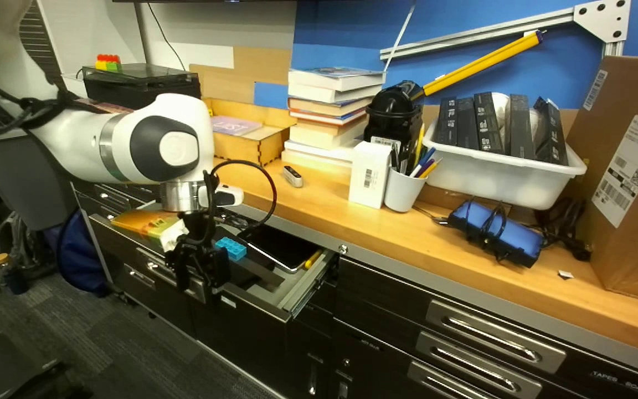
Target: Pick up the blue object from the counter and put it in the open drawer and close it
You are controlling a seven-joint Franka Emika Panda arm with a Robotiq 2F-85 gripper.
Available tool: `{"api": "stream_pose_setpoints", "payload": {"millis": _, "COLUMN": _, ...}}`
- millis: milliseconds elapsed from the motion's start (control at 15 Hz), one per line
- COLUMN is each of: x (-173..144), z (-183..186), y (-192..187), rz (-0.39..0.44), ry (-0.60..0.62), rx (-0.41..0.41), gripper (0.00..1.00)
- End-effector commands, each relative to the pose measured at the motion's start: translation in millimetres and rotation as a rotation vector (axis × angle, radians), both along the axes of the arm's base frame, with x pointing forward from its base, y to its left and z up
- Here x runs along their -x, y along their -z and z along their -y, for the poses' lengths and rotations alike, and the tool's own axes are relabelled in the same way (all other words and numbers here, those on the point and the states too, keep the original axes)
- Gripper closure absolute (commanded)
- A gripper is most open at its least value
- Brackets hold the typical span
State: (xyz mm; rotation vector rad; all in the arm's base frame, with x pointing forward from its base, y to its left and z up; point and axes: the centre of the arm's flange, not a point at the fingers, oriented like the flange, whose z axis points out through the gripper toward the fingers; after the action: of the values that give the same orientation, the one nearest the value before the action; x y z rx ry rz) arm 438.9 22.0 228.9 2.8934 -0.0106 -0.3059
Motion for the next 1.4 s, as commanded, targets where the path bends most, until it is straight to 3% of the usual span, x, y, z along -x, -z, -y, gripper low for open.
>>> {"api": "stream_pose_setpoints", "payload": {"millis": 0, "x": -28.9, "z": -18.5, "y": 15.8, "rz": 0.105, "ry": 0.025, "rx": 0.027, "gripper": 0.0}}
{"api": "stream_pose_setpoints", "payload": {"millis": 733, "x": -127.6, "z": -89.1, "y": 17.3, "rz": 0.353, "ry": -0.004, "rx": 0.115, "gripper": 0.0}}
{"api": "stream_pose_setpoints", "payload": {"millis": 1067, "x": -144.0, "z": -94.4, "y": 11.5, "rz": 0.442, "ry": 0.023, "rx": 0.142, "gripper": 0.0}}
{"api": "stream_pose_setpoints", "payload": {"millis": 1333, "x": -131.1, "z": -91.7, "y": -7.7, "rz": 0.498, "ry": 0.038, "rx": 0.157, "gripper": 0.0}}
